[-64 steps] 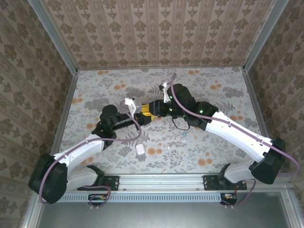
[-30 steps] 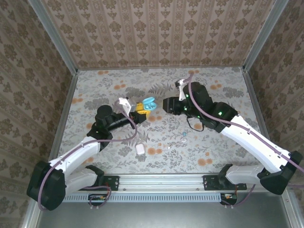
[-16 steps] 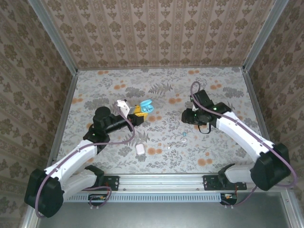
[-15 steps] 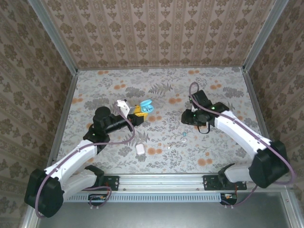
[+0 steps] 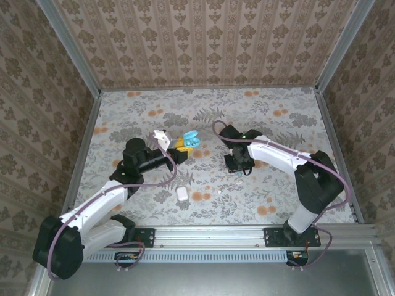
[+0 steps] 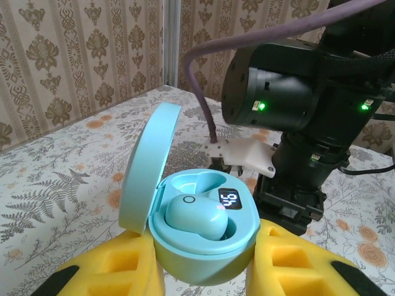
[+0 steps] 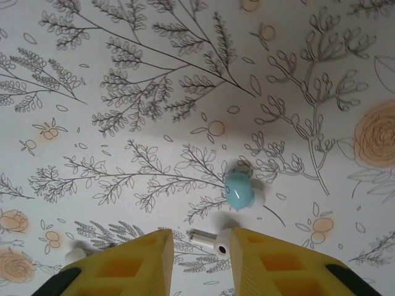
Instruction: Insert the wireless bluetooth earbuds into the charging case
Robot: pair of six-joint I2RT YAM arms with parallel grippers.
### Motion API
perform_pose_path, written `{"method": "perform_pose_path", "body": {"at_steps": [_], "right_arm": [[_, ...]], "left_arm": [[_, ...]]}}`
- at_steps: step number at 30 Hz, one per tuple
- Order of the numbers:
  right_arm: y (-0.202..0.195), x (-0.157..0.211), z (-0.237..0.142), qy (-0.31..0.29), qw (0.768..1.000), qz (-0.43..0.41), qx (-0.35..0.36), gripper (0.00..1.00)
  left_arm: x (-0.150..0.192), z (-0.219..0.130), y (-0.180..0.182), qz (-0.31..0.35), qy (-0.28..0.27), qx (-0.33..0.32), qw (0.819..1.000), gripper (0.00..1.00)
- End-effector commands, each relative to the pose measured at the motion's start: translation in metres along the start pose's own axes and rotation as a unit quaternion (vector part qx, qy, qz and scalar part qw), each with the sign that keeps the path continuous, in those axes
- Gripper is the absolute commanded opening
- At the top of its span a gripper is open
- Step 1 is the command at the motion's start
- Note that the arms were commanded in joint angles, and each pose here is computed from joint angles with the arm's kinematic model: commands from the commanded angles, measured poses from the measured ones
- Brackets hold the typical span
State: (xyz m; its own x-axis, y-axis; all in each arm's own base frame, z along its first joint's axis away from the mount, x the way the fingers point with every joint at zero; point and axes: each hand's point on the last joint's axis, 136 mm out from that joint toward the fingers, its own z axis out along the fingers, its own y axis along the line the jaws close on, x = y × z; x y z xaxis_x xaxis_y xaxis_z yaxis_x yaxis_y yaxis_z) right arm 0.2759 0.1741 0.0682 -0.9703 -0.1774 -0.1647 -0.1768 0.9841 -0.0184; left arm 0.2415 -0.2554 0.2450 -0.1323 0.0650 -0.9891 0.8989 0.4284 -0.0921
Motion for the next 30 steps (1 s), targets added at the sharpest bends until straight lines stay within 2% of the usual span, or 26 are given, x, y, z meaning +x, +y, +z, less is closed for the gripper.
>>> {"method": "perform_pose_path", "body": {"at_steps": [1, 7, 30], "right_arm": [[-0.022, 0.012, 0.006, 0.041, 0.996, -0.045, 0.068, 0.31], [-0.029, 0.016, 0.018, 0.08, 0.989, -0.073, 0.098, 0.31], [-0.017, 0.008, 0.034, 0.088, 0.986, -0.102, 0.099, 0.31]], "left_arm": [[0.003, -0.001, 0.001, 0.005, -0.002, 0.0, 1.0, 0.25], [0.007, -0.002, 0.001, 0.003, 0.001, -0.002, 1.0, 0.24], [0.009, -0.005, 0.0, 0.002, 0.001, -0.003, 1.0, 0.24]]}}
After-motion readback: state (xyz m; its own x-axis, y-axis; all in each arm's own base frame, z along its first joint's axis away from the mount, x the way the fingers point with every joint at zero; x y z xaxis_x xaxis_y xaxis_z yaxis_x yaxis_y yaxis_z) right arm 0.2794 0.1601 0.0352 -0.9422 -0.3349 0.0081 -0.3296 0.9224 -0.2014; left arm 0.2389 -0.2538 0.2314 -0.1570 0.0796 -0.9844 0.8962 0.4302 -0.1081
